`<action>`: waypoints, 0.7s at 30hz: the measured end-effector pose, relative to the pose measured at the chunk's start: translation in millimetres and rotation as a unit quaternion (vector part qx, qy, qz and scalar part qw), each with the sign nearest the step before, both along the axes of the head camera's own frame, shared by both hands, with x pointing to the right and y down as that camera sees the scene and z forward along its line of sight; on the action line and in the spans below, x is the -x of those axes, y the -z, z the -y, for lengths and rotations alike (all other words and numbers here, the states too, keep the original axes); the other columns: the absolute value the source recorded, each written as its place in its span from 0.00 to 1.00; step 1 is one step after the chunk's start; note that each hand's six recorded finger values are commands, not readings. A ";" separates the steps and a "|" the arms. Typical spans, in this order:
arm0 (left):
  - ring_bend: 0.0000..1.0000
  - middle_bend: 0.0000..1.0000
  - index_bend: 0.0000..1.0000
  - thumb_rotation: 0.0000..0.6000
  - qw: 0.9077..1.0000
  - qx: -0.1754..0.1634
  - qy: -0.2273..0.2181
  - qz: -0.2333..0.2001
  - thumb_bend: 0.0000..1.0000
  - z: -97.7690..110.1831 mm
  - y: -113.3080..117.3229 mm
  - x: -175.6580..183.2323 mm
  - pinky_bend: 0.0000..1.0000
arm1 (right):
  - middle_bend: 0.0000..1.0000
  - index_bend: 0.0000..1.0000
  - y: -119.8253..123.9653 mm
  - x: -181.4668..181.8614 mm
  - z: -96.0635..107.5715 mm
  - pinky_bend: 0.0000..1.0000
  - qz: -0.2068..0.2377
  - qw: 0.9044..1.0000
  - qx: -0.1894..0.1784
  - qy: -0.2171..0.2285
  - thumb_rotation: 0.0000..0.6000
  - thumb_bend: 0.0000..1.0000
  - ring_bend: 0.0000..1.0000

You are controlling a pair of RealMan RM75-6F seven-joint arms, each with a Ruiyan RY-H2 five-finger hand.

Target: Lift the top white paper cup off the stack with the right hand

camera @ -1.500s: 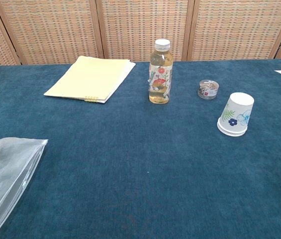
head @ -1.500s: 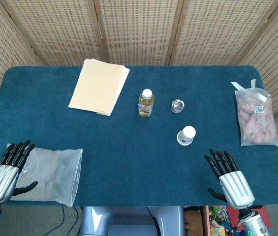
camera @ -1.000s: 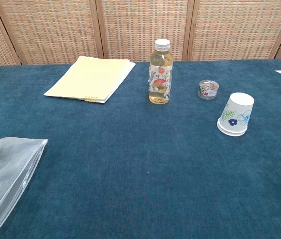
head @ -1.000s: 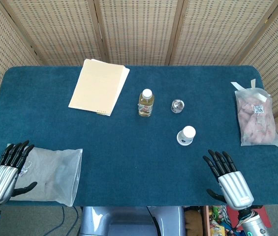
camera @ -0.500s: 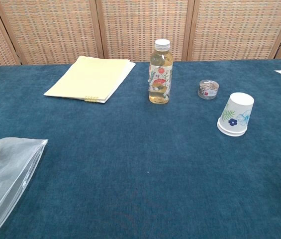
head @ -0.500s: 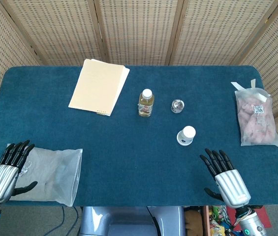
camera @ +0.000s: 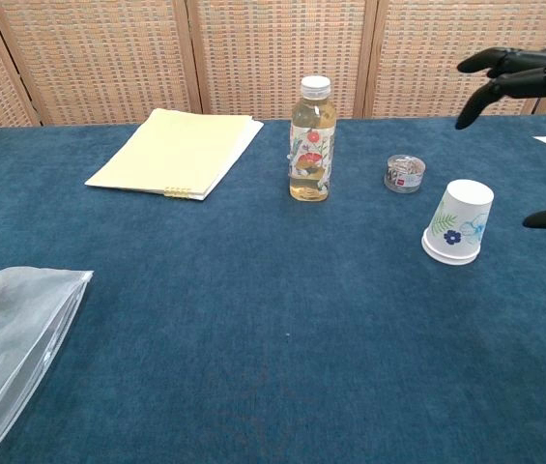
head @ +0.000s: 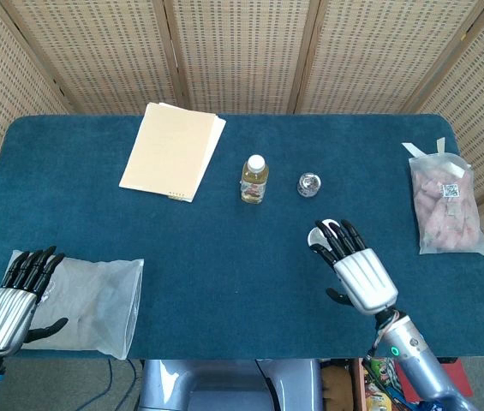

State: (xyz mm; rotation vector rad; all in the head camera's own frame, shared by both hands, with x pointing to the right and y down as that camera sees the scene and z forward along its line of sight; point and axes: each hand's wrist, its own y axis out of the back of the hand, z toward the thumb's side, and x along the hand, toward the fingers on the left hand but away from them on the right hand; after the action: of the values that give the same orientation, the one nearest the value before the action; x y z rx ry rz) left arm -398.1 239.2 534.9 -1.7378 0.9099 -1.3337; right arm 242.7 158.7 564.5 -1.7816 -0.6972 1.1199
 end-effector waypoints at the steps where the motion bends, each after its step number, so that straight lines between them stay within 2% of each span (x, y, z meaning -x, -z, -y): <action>1: 0.00 0.00 0.00 1.00 1.000 0.000 -0.001 0.001 0.15 0.0 -0.3 -0.2 0.00 | 0.02 0.25 -4.1 4.2 7.1 0.00 -0.004 1.000 0.006 0.001 1.00 0.20 0.00; 5: 0.00 0.00 0.00 1.00 1.000 0.001 -0.002 0.004 0.15 -0.2 -1.7 -0.6 0.00 | 0.03 0.27 -19.0 16.3 28.9 0.00 -0.027 0.999 0.025 0.008 1.00 0.20 0.00; 12: 0.00 0.00 0.00 1.00 1.000 0.004 -0.004 0.010 0.15 0.1 -6.6 -1.1 0.00 | 0.04 0.27 -45.2 28.7 62.9 0.00 -0.095 0.995 0.038 0.022 1.00 0.20 0.00; 21: 0.00 0.00 0.00 1.00 1.000 0.008 -0.007 0.017 0.15 -0.4 -10.0 -2.3 0.00 | 0.04 0.28 -64.9 38.3 86.4 0.00 -0.153 0.987 0.050 0.024 1.00 0.20 0.00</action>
State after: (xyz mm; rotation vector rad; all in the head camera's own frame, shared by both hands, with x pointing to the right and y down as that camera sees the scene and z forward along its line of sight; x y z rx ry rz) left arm -395.8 239.6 544.9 -1.7258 0.8688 -1.3614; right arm 204.4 72.3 629.3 -1.6489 -0.4173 1.3774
